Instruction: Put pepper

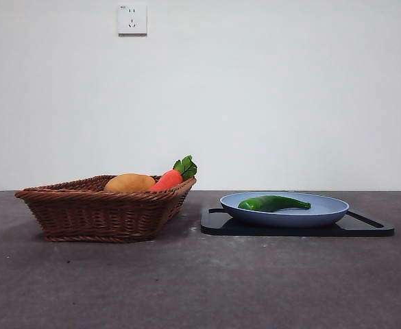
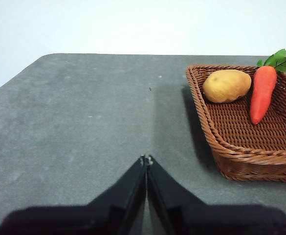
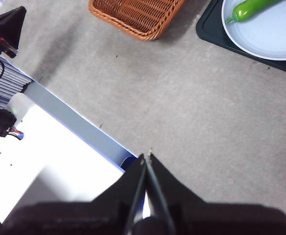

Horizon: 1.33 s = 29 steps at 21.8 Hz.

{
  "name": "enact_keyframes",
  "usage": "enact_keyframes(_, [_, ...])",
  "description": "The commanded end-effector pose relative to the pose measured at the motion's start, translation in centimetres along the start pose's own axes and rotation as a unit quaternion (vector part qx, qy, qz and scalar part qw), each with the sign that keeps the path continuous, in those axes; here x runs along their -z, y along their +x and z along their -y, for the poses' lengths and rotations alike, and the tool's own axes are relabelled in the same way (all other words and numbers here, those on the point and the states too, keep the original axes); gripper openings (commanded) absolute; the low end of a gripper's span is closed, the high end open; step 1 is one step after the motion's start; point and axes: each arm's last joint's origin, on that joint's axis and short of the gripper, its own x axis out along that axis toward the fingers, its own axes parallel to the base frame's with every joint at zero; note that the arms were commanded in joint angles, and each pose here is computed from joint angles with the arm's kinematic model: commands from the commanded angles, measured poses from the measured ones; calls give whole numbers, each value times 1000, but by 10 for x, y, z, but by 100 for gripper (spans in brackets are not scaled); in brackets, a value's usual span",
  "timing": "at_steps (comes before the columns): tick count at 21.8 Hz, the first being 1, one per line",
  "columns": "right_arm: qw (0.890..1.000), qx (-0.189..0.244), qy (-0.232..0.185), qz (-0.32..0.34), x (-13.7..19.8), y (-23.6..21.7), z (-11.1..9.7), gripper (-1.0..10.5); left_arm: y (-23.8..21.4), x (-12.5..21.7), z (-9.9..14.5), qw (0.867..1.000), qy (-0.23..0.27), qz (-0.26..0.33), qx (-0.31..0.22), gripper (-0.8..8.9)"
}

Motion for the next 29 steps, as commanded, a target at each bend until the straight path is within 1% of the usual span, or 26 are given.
enact_keyframes(1, [1000,-3,-10,8,-4,-3,-2,11,1,2,0,1000,-4,2,-1,8])
enact_keyframes(5, [1000,-2,-14,8,-3,-3,-2,11,1,2,0,1000,-4,2,-1,8])
enact_keyframes(6, [999,9,-47,22,-3,-6,-1,11,1,2,0,1000,-4,2,-1,8])
enact_keyframes(7, [997,21,-61,43,-1,-13,0,11,1,2,0,1000,-4,2,-1,8])
enact_keyframes(8, [995,33,-67,71,0,-18,2,11,1,2,0,1000,-4,2,-1,8])
enact_keyframes(10, [981,65,-71,170,4,-32,5,11,1,2,0,1000,-4,2,-1,8])
enact_keyframes(12, [961,102,-64,250,16,-36,10,11,1,2,0,1000,-4,2,-1,8])
enact_keyframes(13, [950,120,-69,281,24,-34,14,11,1,2,0,1000,-4,2,-1,8])
enact_keyframes(16, [918,156,-95,352,50,-10,28,11,1,2,0,1000,-4,2,-1,8])
enact_keyframes(18, [896,186,-101,390,68,12,40,11,1,2,0,1000,-4,2,-1,8])
enact_keyframes(19, [889,194,-100,402,75,20,44,11,1,2,0,1000,-4,2,-1,8])
enact_keyframes(22, [872,213,-83,432,94,43,56,11,1,2,0,1000,-4,2,-1,8])
enact_keyframes(25, [861,230,-63,449,113,64,66,11,1,2,0,1000,-4,2,-1,8])
enact_keyframes(26, [860,233,-60,451,118,70,69,11,1,2,0,1000,-4,2,-1,8])
enact_keyframes(29, [860,234,-48,452,133,90,78,11,1,2,0,1000,-4,2,-1,8])
